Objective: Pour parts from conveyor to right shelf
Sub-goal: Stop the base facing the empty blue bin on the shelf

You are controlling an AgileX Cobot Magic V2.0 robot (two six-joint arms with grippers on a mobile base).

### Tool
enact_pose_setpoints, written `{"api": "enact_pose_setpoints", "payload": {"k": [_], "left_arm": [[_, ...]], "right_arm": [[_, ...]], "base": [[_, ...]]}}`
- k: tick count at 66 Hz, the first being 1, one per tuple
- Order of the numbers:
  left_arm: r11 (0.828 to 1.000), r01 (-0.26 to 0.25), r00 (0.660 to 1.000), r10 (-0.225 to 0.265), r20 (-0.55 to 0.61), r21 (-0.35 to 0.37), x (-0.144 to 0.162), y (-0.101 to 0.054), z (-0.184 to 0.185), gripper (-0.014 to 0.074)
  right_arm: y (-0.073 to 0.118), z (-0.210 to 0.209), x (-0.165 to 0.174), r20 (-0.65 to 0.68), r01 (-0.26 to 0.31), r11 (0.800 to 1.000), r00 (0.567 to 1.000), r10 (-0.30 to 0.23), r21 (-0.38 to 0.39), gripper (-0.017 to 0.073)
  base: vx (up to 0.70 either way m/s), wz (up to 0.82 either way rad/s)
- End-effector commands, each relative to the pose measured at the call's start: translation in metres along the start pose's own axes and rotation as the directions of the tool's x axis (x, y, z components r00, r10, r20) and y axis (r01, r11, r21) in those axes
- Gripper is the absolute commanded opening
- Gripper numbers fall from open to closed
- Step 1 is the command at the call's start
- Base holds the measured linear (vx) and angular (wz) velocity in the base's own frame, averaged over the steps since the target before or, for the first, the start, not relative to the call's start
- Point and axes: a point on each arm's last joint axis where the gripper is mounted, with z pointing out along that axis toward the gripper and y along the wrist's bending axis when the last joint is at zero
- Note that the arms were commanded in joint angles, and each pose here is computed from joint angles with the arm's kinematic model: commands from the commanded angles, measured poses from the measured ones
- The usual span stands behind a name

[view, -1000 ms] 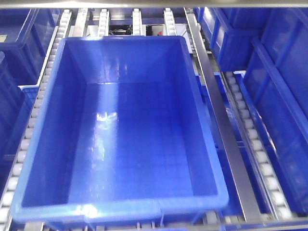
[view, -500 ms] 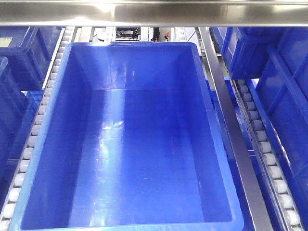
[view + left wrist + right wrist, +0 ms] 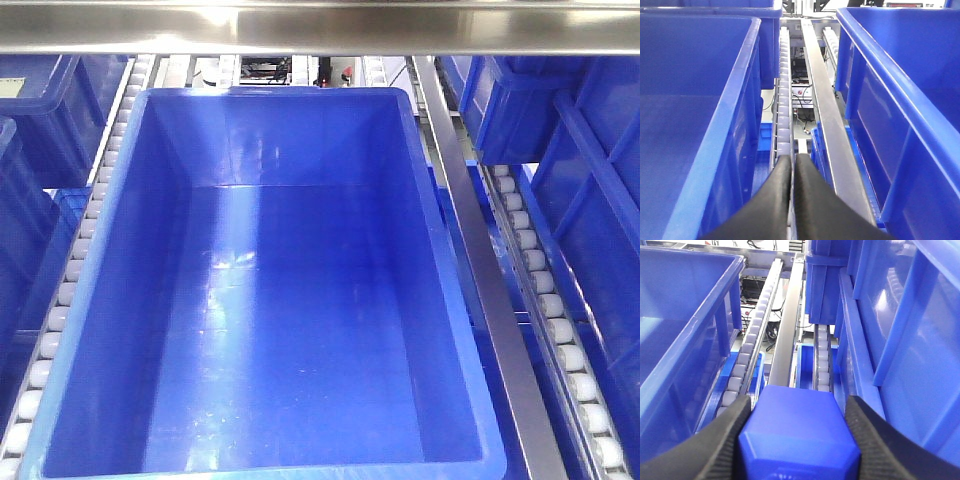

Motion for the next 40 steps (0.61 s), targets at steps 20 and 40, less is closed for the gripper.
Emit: {"api": "enact_pose_setpoints", "payload": {"k": [20, 40], "left_arm": [[1.000, 0.016, 0.995, -0.017, 0.102, 0.003, -0.0134, -0.0004, -0.0027, -0.0006], [1.000, 0.016, 0.995, -0.017, 0.102, 0.003, -0.0134, -0.0004, -0.0027, -0.0006]], "right_arm": [[-0.0017, -0.0026, -0.0150, 0.095, 0.007, 1.000, 0.995, -0.009, 0.015, -0.0002], [0.0001, -0.0029, -0.0180, 0.127, -0.032, 0.999, 0.991, 0.033, -0.009, -0.0002]], "base": [[0.00, 0.00], [0.00, 0.00]]}}
